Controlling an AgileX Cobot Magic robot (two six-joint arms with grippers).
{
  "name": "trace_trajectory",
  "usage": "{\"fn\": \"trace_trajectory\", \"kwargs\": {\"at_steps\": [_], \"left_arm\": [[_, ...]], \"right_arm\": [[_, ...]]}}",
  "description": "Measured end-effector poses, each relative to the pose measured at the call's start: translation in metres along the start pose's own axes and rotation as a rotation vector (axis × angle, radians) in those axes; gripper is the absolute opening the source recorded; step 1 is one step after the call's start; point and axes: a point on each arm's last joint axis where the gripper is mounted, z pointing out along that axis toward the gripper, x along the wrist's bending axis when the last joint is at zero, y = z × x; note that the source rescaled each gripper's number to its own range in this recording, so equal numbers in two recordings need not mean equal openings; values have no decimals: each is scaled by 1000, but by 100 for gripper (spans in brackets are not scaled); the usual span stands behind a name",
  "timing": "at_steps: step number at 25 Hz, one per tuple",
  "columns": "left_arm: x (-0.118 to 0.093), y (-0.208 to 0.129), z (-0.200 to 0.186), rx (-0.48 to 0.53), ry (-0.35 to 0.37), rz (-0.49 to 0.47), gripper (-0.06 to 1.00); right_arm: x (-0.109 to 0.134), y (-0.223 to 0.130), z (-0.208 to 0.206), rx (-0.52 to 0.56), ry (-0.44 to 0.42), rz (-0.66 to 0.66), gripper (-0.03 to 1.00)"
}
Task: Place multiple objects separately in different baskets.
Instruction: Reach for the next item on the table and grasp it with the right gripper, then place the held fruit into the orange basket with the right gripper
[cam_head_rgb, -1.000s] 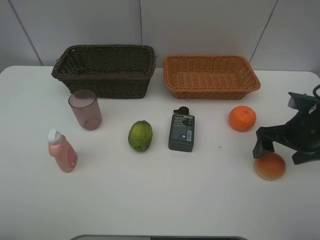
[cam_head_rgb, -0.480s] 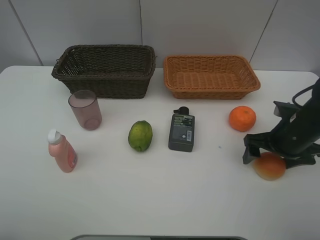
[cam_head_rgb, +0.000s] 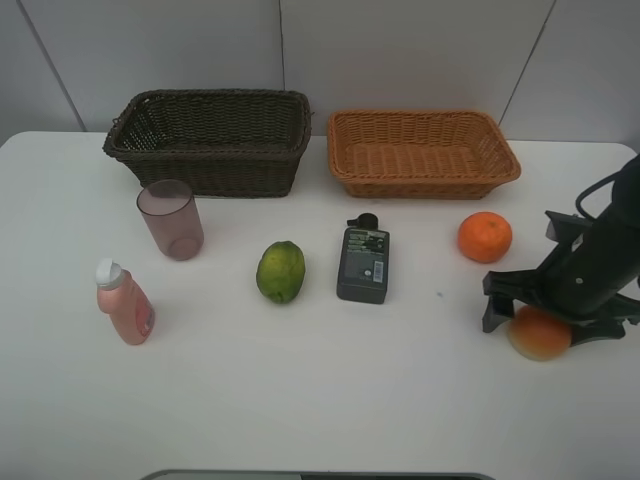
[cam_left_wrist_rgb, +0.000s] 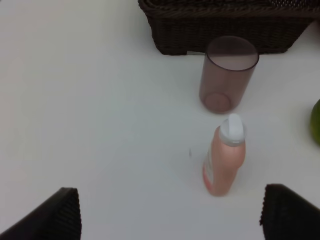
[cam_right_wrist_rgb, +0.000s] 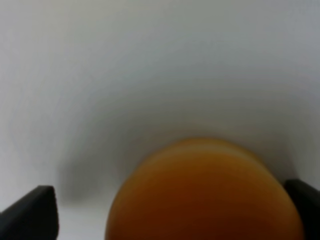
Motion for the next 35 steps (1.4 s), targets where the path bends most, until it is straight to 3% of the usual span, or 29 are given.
{"fn": "trace_trajectory", "kwargs": {"at_steps": [2, 5, 6, 28, 35], "left_arm": [[0, 0, 0, 0, 0, 0, 93], [0, 0, 0, 0, 0, 0, 93], [0, 0, 0, 0, 0, 0, 93], [0, 0, 0, 0, 0, 0, 93], [0, 0, 0, 0, 0, 0, 93]], "right_arm": [[0, 0, 1, 5, -5, -6, 64], [0, 0, 1, 7, -6, -7, 5], [0, 0, 1, 7, -6, -7, 0], [0, 0, -1, -3, -5, -10, 0], [6, 24, -47, -31, -9, -35, 0]]}}
